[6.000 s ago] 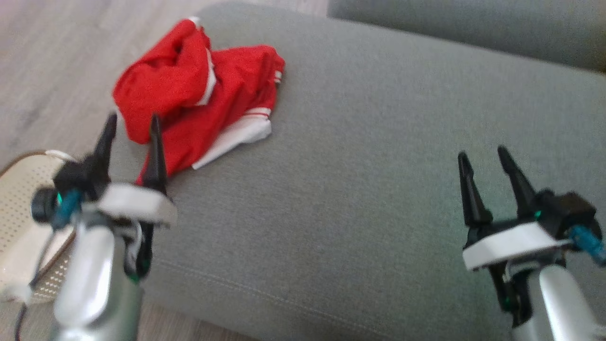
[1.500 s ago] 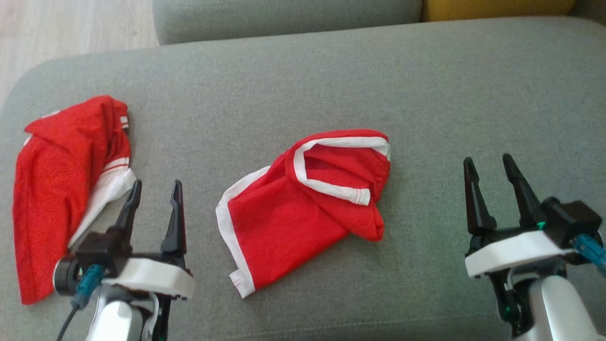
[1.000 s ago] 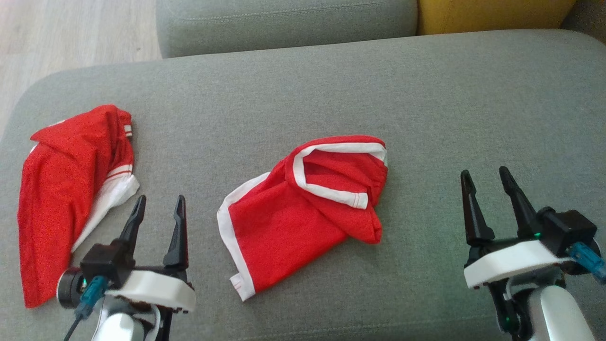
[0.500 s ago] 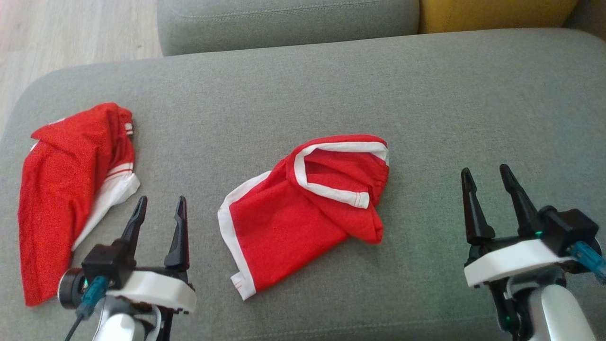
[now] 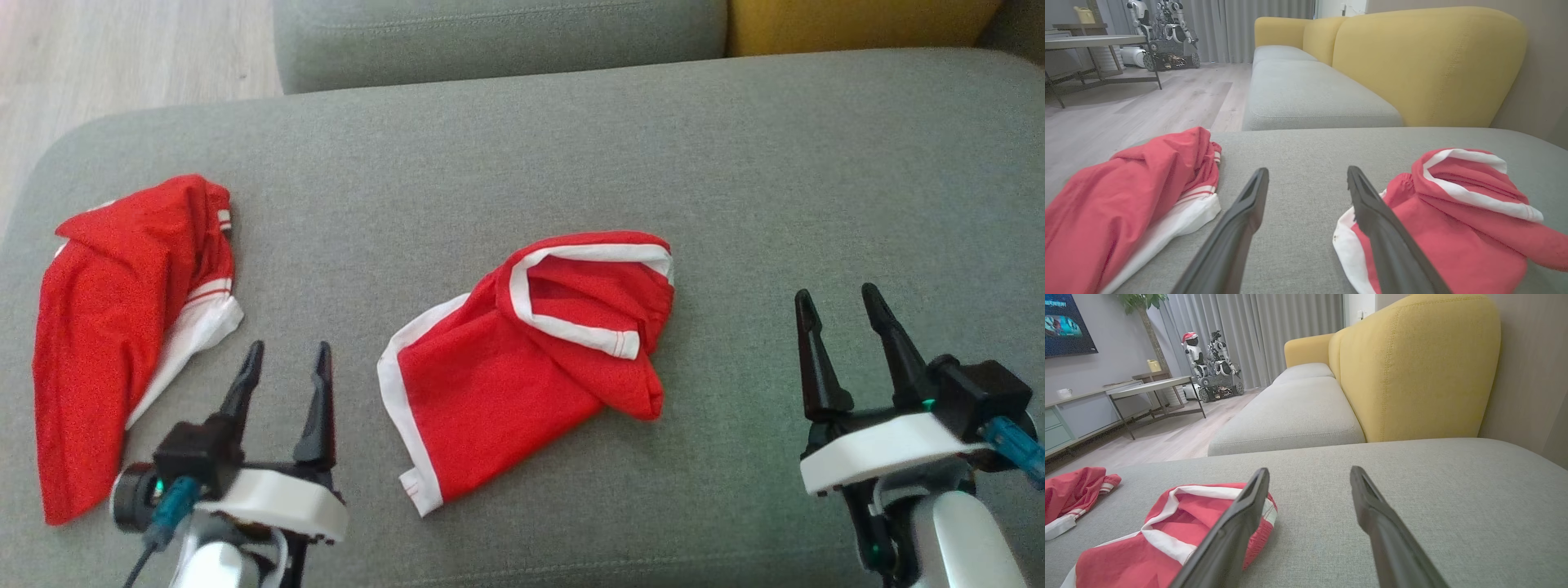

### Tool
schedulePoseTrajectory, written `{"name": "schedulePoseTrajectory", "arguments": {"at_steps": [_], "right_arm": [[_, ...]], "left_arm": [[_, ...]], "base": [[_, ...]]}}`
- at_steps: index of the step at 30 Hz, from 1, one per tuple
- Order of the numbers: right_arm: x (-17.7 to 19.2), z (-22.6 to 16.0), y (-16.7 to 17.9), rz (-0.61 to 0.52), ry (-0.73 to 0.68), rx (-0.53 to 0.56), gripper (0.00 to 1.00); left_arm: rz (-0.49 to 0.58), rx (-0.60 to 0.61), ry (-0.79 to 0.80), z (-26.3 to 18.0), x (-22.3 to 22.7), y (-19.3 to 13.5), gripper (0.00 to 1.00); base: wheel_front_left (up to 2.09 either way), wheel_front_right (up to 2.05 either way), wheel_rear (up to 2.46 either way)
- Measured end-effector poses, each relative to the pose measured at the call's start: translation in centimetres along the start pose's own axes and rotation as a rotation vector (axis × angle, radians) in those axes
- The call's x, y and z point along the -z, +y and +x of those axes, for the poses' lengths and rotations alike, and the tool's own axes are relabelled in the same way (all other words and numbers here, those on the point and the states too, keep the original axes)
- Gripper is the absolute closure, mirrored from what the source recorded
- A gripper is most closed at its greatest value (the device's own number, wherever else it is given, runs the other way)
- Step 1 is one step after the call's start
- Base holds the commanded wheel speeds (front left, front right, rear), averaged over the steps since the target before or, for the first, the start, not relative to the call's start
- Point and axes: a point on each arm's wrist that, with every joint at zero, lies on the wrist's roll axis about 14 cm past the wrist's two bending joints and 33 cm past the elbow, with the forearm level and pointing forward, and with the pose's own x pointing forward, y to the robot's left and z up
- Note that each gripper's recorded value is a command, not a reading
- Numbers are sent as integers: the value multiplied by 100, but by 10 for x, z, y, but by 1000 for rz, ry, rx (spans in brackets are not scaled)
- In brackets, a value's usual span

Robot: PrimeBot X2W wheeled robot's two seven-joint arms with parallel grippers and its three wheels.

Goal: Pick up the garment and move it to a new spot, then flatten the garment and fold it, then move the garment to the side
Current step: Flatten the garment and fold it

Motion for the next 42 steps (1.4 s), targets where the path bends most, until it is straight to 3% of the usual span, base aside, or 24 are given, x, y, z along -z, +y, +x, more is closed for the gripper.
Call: {"name": "schedulePoseTrajectory", "arguments": {"at_steps": [4, 12, 17, 23, 29, 30, 31, 42], "right_arm": [[4, 3, -1, 2, 12, 1, 0], [17, 11, -7, 11, 46, 17, 0], [17, 14, -19, 17, 45, 54, 0], [29, 5, -42, 20, 69, 126, 0], [35, 1, -52, 28, 81, 159, 0], [34, 3, -53, 28, 76, 161, 0], [32, 4, -53, 29, 71, 162, 0], [26, 12, -50, 41, 43, 149, 0]], "left_arm": [[-7, 79, 24, 6, 5, -21, 0], [-11, 461, 119, 32, 15, -131, 0], [15, 629, 245, 30, 45, -175, 0], [68, 741, 294, 41, 61, -201, 0], [156, 767, 368, 50, 84, -196, 0], [165, 767, 375, 51, 86, -194, 55], [170, 767, 375, 53, 87, -193, 100], [116, 738, 99, 71, 17, -190, 100]], "base": [[0, 0, 0], [0, 0, 0], [0, 0, 0], [0, 0, 0], [0, 0, 0], [0, 0, 0], [0, 0, 0], [0, 0, 0]]}}
